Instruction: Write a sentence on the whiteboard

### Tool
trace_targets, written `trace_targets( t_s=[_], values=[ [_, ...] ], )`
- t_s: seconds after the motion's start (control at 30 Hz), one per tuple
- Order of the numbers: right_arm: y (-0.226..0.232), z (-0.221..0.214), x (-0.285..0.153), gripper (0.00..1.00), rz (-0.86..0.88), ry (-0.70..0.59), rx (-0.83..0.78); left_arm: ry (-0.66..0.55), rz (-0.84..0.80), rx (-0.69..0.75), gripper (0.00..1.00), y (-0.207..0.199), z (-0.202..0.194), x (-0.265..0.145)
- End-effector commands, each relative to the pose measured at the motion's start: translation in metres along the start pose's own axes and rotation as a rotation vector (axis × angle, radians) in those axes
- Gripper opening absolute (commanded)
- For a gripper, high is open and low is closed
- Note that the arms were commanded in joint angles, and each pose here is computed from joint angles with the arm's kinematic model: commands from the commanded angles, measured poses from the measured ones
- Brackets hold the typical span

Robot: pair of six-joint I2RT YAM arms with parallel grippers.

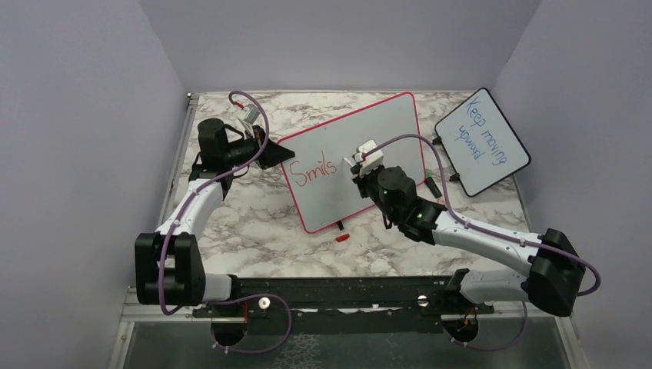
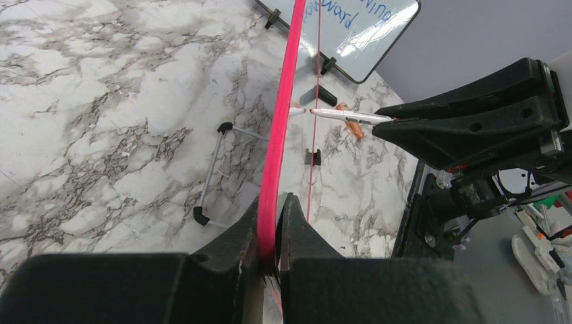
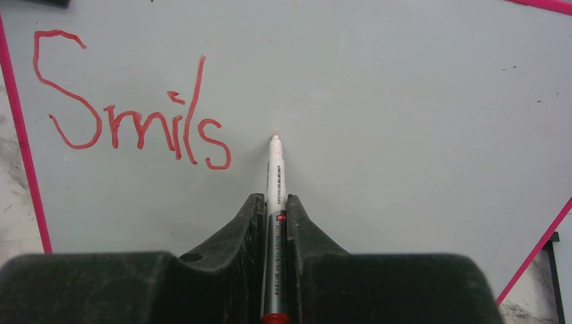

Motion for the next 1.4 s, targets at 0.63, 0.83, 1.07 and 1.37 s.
trace_targets(
  t_s=[0.63,0.83,1.07,1.37],
  values=[
    [0.012,0.008,0.004,0.01,0.086,-0.008,0.002,0.056,0.122,0.013,0.00,0.024,-0.026,0.007],
    [0.006,0.000,-0.001,0.01,0.048,0.035,-0.001,0.056,0.123,0.014,0.00,0.023,-0.025,0.006],
    [-0.008,-0.013,-0.007,0.01,-0.051,0.090,-0.012,0.055,0.124,0.014,0.00,0.023,-0.025,0.006],
    [0.007,-0.018,-0.009,0.01,0.072,0.105,-0.010,0.054,0.123,0.015,0.00,0.022,-0.025,0.006]
  ],
)
Point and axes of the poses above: each gripper's point midway between its finger pads, its own x axis out along the fingers, its own y axis along the line the jaws close on, z = x × y, the point moved 5 cm from there along -x, back along the fingers, and after that the axes turned 2 degrees about x, right-handed, at the moved point
